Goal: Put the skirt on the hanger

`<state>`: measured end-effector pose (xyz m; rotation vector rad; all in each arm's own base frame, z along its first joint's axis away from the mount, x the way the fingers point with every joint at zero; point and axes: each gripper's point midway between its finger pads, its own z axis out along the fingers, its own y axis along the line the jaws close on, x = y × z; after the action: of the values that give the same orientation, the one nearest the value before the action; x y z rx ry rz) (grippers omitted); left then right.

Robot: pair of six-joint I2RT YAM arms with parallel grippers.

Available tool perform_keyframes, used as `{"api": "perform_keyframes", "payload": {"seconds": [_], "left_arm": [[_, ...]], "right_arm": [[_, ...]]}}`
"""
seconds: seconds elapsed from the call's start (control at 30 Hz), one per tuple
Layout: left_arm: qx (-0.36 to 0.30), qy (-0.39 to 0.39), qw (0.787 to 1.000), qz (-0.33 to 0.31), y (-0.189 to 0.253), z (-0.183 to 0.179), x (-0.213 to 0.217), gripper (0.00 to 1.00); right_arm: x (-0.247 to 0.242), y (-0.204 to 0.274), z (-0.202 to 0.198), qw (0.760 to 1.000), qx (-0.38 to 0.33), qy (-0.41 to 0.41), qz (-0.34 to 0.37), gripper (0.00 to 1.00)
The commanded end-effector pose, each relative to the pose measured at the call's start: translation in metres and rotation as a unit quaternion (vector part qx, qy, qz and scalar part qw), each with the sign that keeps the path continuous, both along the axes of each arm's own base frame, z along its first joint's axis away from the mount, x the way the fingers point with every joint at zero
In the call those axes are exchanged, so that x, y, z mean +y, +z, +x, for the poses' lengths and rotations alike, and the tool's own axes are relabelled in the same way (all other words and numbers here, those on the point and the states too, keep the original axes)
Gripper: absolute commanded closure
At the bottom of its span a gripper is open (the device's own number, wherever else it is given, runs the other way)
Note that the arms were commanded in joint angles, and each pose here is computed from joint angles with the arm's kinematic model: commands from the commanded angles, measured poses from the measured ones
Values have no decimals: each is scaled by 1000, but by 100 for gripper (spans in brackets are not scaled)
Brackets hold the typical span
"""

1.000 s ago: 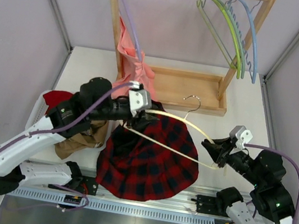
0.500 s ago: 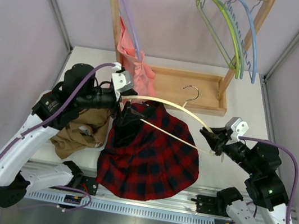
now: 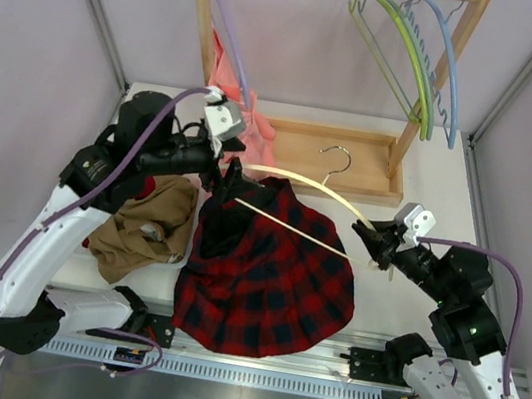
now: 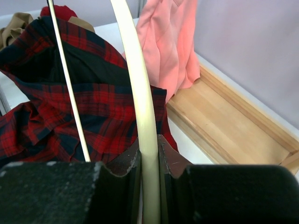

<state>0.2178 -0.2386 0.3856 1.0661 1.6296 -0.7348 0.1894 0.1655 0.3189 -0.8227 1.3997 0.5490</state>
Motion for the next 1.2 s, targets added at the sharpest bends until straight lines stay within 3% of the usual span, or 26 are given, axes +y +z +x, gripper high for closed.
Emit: {"api": "perform_keyframes", "payload": {"seconds": [0.0, 0.1, 0.2, 0.33, 0.5, 0.57, 0.8, 1.17], "left_arm": [[-94, 101, 987, -86, 83, -1, 35, 11], [-106, 153, 974, -133, 112, -3, 53, 10], [-48, 109, 976, -180, 120, -20, 36, 11], [68, 94, 971, -211, 94, -31, -10, 16], [123, 151, 961, -196, 63, -21, -48, 16], [143, 184, 948, -218, 58, -15, -55, 17], [197, 249, 922, -222, 24, 3, -101, 19], [226, 263, 895, -280, 8, 10, -141, 21]], "right_arm": [[4, 33, 7, 998, -38, -6, 40, 100], [7, 30, 12, 999, -31, -7, 40, 100], [7, 33, 19, 998, -32, -25, 44, 100], [9, 36, 26, 997, -30, -39, 52, 100], [15, 38, 27, 997, -43, -40, 56, 100], [18, 37, 25, 997, -48, -35, 48, 100], [18, 34, 21, 997, -62, -39, 39, 100], [25, 33, 25, 996, -64, -39, 50, 100]]}}
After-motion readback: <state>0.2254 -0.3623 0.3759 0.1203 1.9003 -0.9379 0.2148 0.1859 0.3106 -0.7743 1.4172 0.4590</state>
